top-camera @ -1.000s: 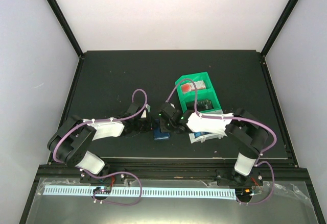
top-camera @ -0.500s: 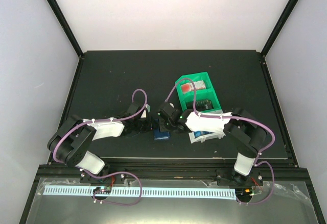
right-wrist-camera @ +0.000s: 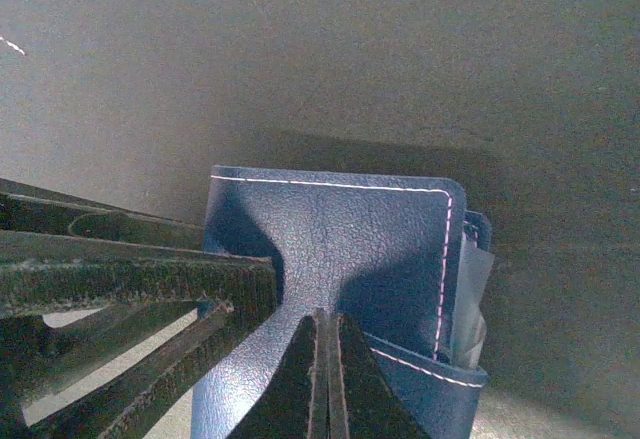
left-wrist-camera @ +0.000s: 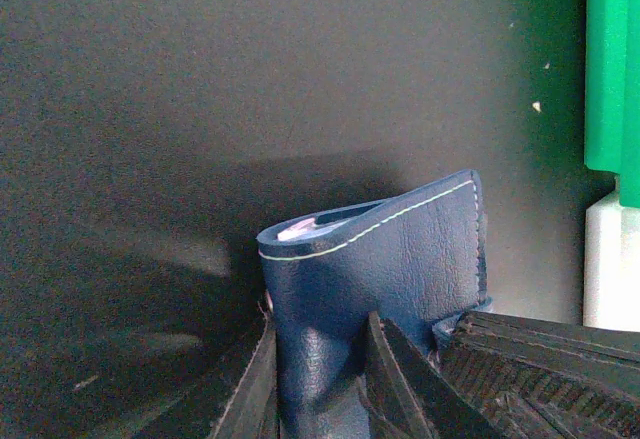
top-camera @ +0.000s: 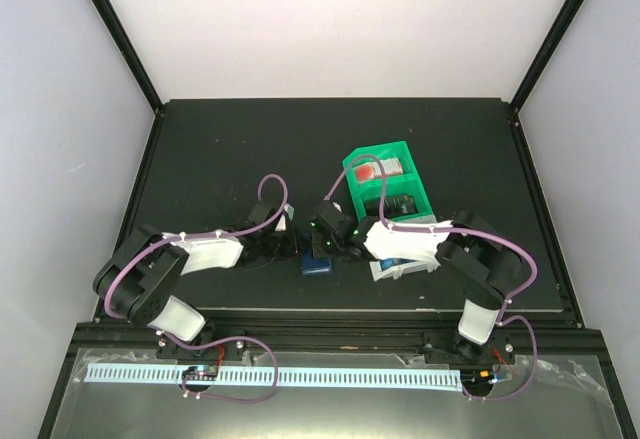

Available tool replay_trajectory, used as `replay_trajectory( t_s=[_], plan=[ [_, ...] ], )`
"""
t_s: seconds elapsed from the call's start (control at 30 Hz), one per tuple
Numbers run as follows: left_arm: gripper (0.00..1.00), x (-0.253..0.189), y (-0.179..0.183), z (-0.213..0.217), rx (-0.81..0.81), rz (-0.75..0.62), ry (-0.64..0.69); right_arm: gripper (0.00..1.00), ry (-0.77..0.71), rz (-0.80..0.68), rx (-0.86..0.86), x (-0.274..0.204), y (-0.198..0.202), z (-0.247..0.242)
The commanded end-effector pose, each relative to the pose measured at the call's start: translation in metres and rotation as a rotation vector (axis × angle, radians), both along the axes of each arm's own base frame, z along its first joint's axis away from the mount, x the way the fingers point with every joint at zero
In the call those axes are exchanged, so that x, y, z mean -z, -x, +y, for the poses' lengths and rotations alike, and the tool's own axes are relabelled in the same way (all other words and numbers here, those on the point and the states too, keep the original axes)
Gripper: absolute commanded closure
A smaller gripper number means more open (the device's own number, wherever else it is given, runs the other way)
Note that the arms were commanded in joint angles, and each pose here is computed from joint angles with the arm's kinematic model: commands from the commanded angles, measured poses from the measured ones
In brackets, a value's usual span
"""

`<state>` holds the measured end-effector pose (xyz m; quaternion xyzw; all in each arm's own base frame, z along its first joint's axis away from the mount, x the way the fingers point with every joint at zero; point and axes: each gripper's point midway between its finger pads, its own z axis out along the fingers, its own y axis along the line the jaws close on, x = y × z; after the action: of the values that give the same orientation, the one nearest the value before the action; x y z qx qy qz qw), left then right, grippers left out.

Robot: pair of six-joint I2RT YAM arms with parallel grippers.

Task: Put the credit cards into the card holder
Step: Close the card holder at the center of the board.

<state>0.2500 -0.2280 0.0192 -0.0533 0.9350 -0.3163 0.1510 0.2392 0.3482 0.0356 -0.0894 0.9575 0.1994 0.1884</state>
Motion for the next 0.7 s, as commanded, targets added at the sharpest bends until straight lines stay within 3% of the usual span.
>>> replay_trajectory(
  t_s=[0.0,0.67],
  plan=[
    [0.75,0.045,0.041,0.025,0.021,0.176,-0.122,0.99,0.077,0.142,-0.007,0.051,0.034,-0.019],
    [0.75,0.047,0.039,0.027,0.009,0.187,-0.129,0.99,0.155,0.201,-0.001,0.101,0.074,-0.073]
  ],
)
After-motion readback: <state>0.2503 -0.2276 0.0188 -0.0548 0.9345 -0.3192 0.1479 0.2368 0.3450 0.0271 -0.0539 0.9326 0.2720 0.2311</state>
